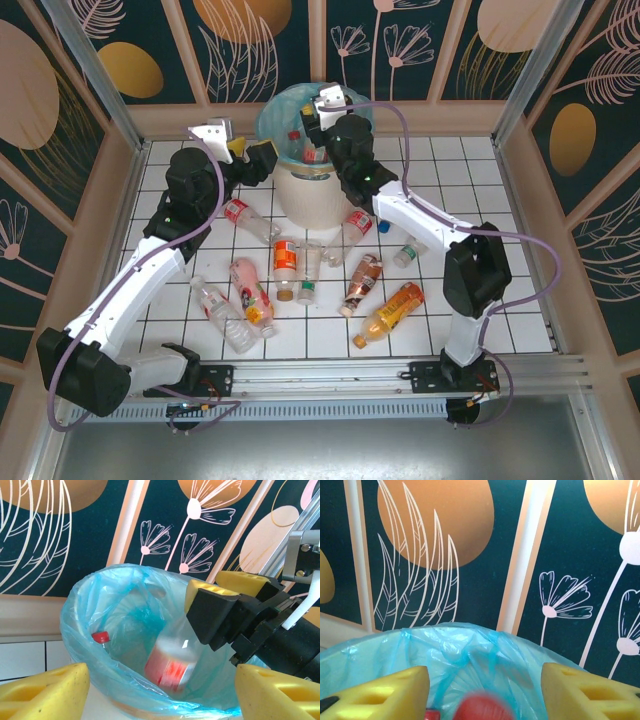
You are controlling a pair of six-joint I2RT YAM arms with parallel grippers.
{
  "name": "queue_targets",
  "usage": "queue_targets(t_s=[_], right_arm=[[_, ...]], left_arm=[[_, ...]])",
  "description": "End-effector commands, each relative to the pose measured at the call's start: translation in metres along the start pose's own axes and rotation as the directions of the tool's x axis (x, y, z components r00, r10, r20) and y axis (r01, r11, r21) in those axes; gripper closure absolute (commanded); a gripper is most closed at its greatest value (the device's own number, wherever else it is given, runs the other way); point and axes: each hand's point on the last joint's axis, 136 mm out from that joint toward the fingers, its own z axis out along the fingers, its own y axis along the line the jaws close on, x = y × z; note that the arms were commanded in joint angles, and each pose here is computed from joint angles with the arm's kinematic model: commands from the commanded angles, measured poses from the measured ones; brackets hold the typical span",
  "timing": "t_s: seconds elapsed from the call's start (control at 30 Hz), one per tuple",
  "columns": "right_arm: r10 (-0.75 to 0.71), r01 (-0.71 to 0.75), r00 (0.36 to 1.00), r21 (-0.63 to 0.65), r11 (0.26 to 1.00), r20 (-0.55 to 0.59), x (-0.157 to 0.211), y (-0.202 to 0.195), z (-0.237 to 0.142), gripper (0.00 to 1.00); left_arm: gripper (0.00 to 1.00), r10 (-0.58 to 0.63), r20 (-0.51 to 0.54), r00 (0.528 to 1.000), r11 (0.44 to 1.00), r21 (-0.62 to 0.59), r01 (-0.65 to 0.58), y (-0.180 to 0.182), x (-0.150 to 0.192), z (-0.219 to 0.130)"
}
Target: Put the plastic bottles in the bin
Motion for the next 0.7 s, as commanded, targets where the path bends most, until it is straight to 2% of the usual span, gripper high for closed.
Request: queue_targets(t_s=[0.0, 0.43, 0.67], right_arm=[[0.055, -0.058, 0.995, 0.027, 0.998, 0.088, -0.035, -0.01, -0.007, 0.38], [0.163, -0.155, 0.978, -0.069, 0.985, 0.132, -0.08, -0.01, -0.034, 0.36], [0.248, -0.232, 0.962, -0.137, 0.963, 0.115, -0.09, -0.004, -0.072, 0.36]], left_arm=[[0.23, -0.011, 0.02, 1.0, 1.0, 0.025, 0.01, -0.003, -0.003, 0.002], [0.23, -0.014, 0.001, 1.0, 1.0, 0.024, 0.014, 0.0, 0.004, 0.007], [0.25, -0.023, -0.017, 1.0, 0.999, 0.037, 0.024, -0.001, 0.009, 0.011]])
